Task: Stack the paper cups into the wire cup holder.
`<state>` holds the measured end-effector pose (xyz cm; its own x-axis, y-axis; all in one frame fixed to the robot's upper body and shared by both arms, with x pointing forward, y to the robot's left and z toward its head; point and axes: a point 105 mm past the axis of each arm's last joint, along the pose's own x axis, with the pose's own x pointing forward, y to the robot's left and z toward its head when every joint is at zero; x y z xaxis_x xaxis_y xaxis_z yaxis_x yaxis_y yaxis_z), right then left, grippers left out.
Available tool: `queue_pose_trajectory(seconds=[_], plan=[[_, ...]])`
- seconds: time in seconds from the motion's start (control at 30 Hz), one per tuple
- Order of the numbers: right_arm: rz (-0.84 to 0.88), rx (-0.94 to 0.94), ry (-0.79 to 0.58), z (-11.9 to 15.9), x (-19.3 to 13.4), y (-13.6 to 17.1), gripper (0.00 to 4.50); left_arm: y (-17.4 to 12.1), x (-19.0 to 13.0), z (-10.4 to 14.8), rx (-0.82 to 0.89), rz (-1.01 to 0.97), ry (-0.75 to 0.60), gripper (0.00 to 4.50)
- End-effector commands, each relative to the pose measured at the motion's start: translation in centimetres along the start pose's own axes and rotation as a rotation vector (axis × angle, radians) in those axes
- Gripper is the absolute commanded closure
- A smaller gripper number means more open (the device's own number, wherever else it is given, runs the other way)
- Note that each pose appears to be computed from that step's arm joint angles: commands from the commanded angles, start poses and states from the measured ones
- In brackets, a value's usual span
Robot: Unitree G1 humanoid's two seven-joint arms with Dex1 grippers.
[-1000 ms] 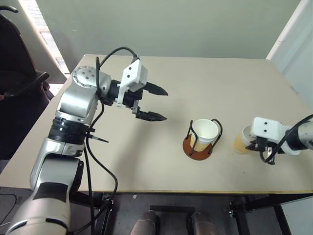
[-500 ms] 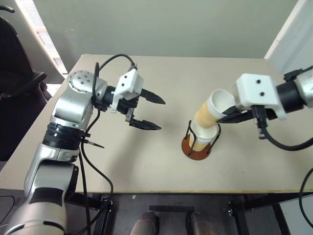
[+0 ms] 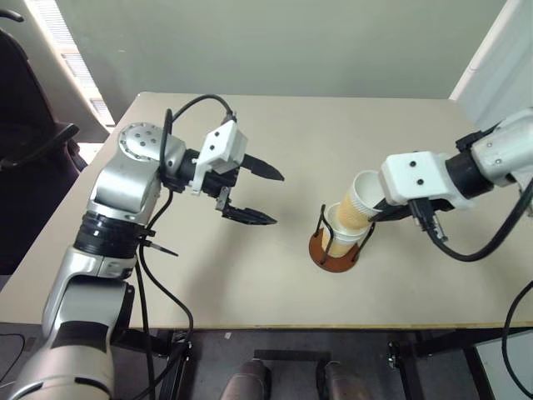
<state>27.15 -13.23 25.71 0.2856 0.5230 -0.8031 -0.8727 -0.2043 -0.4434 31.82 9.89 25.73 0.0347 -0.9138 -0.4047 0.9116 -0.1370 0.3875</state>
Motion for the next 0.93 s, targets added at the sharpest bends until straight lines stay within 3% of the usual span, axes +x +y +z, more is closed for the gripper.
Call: queue_pose_trajectory(seconds=[0.03, 0.2, 0.37, 0.47, 0.53, 0.77, 0.93], plan=[[-0.005, -0.038, -0.019, 1.2, -0.3, -0.2, 3.53, 0.0, -0.4, 0.9, 0.038, 0.013, -0.008, 0.00], [-0.038, -0.038, -0.054, 2.1, -0.4, -1.0, 1.74, 0.0, -0.3, 0.9, 0.038, 0.011, -0.011, 0.00], [-0.199, 0.098, -0.180, 2.8, -3.1, -3.6, 0.18, 0.2, -0.7, 0.7, 0.028, 0.042, -0.025, 0.00], [-0.318, 0.276, -0.292, 2.2, -5.1, -5.0, 0.18, 0.8, -1.7, 0.3, -0.010, 0.115, -0.027, 0.00], [-0.419, 0.417, -0.340, 0.1, -5.8, -5.5, 0.18, 2.0, -2.9, -0.4, -0.073, 0.221, -0.015, 0.00], [-0.592, 0.685, -0.324, -6.6, -5.8, -3.4, 0.18, 2.3, -7.3, -2.5, -0.184, 0.448, 0.002, 0.00], [-0.784, 0.788, -0.365, -9.2, -5.8, -4.1, 0.18, 3.4, -9.0, -4.4, -0.241, 0.654, 0.026, 0.00]])
